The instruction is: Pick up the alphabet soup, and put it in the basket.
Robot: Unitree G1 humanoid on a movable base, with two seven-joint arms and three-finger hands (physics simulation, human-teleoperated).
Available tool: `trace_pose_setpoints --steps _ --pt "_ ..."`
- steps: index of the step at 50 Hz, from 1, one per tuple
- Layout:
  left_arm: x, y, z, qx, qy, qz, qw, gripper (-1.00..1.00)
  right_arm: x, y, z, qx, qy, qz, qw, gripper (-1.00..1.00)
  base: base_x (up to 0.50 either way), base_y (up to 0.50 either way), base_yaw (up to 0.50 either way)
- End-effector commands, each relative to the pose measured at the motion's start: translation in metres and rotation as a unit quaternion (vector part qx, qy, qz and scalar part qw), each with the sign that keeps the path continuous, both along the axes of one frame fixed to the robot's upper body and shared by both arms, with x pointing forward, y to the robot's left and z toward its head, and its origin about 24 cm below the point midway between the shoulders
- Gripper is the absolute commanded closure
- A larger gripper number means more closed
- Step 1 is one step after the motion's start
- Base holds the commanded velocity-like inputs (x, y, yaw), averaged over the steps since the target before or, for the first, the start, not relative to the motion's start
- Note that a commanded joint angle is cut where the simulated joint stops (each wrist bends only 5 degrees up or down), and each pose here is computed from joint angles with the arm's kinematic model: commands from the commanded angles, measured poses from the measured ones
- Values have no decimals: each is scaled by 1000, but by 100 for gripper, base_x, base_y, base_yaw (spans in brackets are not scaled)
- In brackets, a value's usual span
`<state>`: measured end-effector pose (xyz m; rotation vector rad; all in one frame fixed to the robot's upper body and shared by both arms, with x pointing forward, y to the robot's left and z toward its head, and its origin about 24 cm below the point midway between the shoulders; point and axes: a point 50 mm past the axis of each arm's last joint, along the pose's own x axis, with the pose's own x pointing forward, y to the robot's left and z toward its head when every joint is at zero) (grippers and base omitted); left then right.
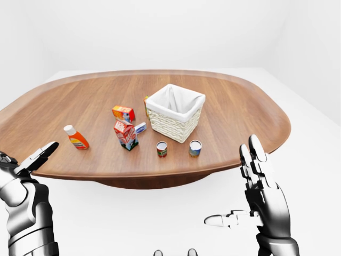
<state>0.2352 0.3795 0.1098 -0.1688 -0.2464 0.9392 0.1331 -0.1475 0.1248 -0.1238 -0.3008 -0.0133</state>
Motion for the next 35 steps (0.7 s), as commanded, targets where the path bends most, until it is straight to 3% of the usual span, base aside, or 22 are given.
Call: trace_pose_setpoints --steps 1,35 --pt "-1 0 1 1 -3 1 1000 -100 0 0 0 1 1 1 1000 -100 26 0 0" --pt "1 0 -1 0 2 1 1000 -100 -1 -1 1 8 -2 0 1000 -100 26 -1 0"
